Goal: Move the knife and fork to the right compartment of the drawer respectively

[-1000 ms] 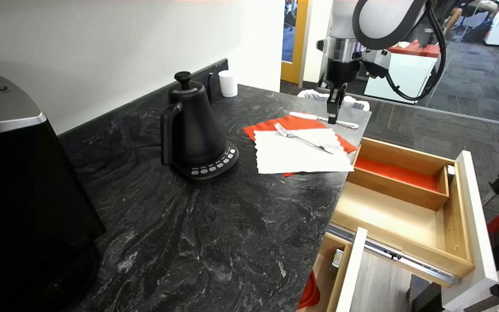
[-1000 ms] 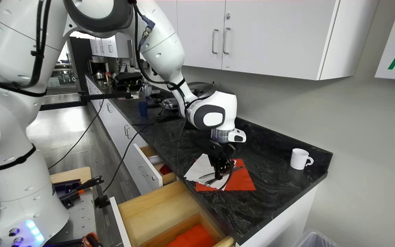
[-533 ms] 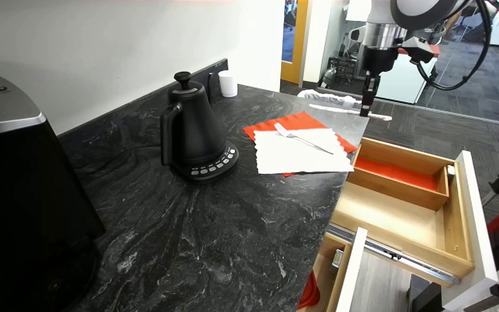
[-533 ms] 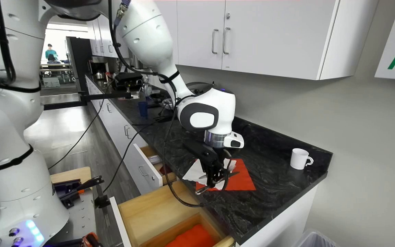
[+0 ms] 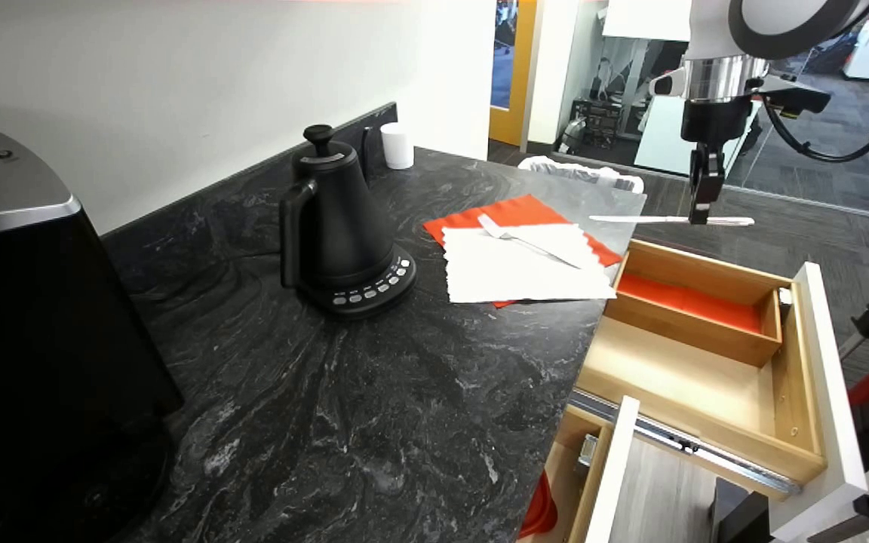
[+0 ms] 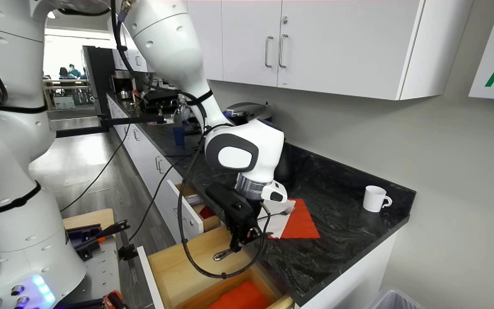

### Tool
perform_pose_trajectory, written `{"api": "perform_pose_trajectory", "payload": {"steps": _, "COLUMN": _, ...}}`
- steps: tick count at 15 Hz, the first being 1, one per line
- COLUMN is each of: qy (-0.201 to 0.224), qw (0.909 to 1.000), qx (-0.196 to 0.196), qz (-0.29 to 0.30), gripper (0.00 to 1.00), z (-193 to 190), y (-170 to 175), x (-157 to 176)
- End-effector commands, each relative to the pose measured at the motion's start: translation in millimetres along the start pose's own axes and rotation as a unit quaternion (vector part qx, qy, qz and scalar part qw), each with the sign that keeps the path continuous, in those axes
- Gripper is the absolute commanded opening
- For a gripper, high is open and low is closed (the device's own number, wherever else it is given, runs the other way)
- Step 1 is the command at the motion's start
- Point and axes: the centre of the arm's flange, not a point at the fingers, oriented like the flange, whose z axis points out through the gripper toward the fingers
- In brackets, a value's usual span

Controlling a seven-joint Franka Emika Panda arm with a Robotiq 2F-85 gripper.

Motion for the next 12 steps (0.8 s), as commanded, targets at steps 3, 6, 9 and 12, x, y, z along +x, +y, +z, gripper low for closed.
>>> {"api": "perform_pose_trajectory", "payload": {"steps": 3, "qy": -0.031, "qw": 0.9994, "qx": 0.008, "qz": 0.012, "gripper": 0.07, "z": -6, "y": 0, "x": -53}}
{"api": "perform_pose_trajectory", "payload": {"steps": 6, "qy": -0.052, "qw": 0.9982, "qx": 0.016, "qz": 0.025, "gripper": 0.07, "z": 0, "y": -1, "x": -89}}
{"api": "perform_pose_trajectory", "payload": {"steps": 9, "qy": -0.060, "qw": 0.9973, "qx": -0.002, "qz": 0.043, "gripper": 0.06, "z": 14, "y": 9, "x": -102}}
{"api": "perform_pose_trajectory", "payload": {"steps": 12, "qy": -0.028, "qw": 0.9987, "qx": -0.024, "qz": 0.034, "gripper": 0.07, "z": 28, "y": 23, "x": -87}}
